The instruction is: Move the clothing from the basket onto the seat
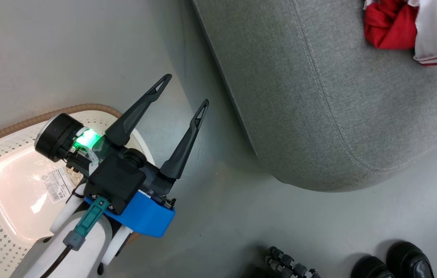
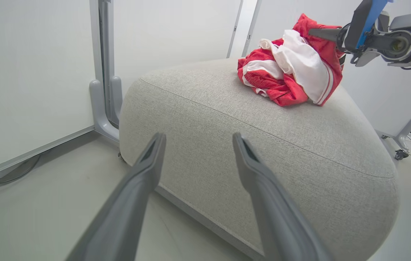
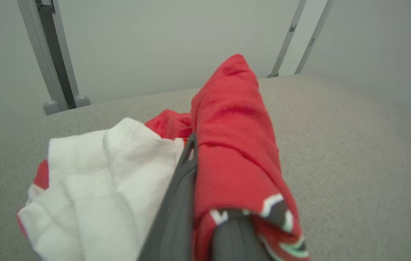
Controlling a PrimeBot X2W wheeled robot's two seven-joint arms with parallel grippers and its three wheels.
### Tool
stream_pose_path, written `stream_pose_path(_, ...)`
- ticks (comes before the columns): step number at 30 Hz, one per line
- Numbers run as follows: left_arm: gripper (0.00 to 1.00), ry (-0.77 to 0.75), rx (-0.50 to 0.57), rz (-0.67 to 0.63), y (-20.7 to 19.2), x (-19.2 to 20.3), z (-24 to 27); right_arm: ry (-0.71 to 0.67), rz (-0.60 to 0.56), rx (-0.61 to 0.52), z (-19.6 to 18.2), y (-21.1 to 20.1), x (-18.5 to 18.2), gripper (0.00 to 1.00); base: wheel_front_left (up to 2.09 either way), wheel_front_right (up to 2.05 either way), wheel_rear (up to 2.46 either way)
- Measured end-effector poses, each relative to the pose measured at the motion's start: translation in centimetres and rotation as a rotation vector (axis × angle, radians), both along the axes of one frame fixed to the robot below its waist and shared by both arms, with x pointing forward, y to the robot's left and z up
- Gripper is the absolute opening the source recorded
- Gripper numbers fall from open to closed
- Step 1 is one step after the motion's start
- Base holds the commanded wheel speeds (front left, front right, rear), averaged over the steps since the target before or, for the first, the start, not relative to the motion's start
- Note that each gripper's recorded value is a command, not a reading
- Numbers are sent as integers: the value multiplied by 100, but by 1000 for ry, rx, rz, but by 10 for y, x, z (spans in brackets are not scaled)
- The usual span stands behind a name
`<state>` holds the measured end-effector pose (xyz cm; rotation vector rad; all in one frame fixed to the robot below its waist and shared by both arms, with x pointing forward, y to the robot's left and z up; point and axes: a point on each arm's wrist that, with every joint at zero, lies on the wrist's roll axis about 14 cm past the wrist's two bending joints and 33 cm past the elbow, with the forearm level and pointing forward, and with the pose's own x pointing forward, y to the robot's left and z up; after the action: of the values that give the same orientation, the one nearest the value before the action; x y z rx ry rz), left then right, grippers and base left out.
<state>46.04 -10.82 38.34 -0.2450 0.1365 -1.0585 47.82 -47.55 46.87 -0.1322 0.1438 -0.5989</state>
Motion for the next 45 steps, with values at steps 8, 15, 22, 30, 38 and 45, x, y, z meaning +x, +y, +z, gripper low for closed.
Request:
stream_pose_path(8, 100, 6, 13, 18, 6, 2, -5, 54, -9, 31, -27, 1, 1, 0, 0, 0, 0)
stream_pose_path(15, 100, -8, 6, 30, 8, 5, 1, 50, 4, 34, -26, 5, 7, 47, 0, 0, 0)
stream_pose_path(22, 100, -6, 4, 39, 9, 6, 1, 42, 8, 27, -23, 5, 9, 100, 0, 0, 0)
stream_pose_path(30, 100, -14, 6, 49, 10, 6, 4, 27, 6, 22, -18, 6, 9, 100, 0, 0, 0)
stream_pose_path(38, 100, -37, -9, 59, 10, 2, 21, 25, 0, 34, -16, 11, -10, 100, 0, 0, 0)
stream_pose_path(45, 100, -56, -24, 74, 11, -5, 40, 12, -7, 57, -14, 17, -32, 100, 0, 0, 0)
